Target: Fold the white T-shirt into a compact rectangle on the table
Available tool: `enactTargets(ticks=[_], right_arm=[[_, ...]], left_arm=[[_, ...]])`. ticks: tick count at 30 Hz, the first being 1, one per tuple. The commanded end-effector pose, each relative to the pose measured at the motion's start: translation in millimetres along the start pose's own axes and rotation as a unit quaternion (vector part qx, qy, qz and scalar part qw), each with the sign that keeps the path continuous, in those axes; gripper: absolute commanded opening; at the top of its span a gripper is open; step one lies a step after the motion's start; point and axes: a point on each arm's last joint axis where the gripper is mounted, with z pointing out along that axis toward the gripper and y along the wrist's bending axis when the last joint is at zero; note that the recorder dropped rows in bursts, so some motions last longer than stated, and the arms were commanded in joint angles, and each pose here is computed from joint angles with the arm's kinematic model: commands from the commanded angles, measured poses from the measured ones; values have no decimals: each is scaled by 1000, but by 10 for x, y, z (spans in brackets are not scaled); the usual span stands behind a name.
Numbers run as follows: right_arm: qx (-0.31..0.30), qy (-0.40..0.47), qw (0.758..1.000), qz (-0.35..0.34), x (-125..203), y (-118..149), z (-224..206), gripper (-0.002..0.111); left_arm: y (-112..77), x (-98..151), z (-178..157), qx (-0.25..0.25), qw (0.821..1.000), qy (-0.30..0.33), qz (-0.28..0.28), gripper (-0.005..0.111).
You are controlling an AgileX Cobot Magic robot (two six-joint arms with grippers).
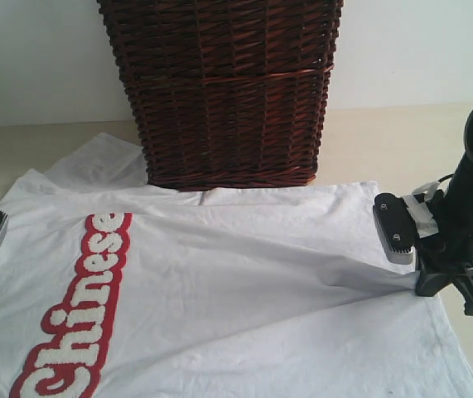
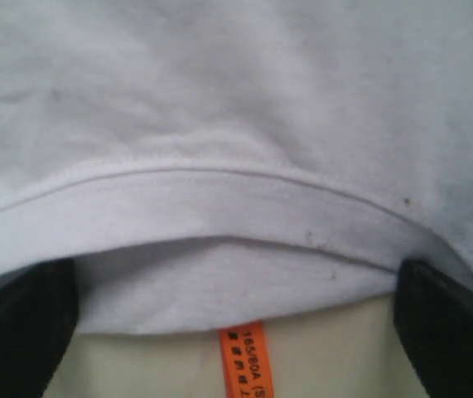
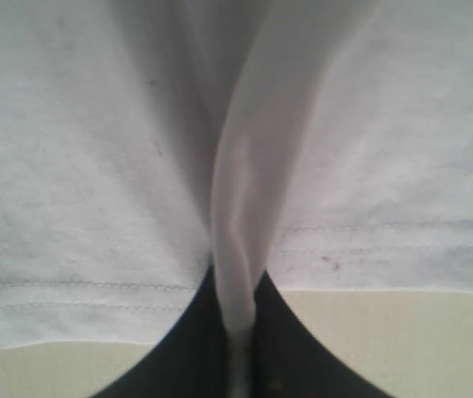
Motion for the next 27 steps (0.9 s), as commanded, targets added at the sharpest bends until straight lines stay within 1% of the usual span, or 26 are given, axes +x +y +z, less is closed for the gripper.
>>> enactTargets(ticks=[1, 15, 19, 23, 27], right_arm=[[4, 9, 1000, -8, 33, -16, 96, 0], [0, 8, 1000, -7, 33, -9, 96, 0], [1, -10, 1000, 13, -1, -10, 96, 0], [1, -12, 1000, 15, -4, -10, 96, 0], [1, -12, 1000, 15, -4, -10, 96, 0]], left_arm=[[-45, 1, 119, 24, 1000, -3, -8, 102], [-45, 1, 119, 24, 1000, -3, -8, 102], [-45, 1, 119, 24, 1000, -3, -8, 102], [-45, 1, 119, 24, 1000, -3, -8, 102], [-23, 1, 120, 13, 1000, -3, -2, 102]])
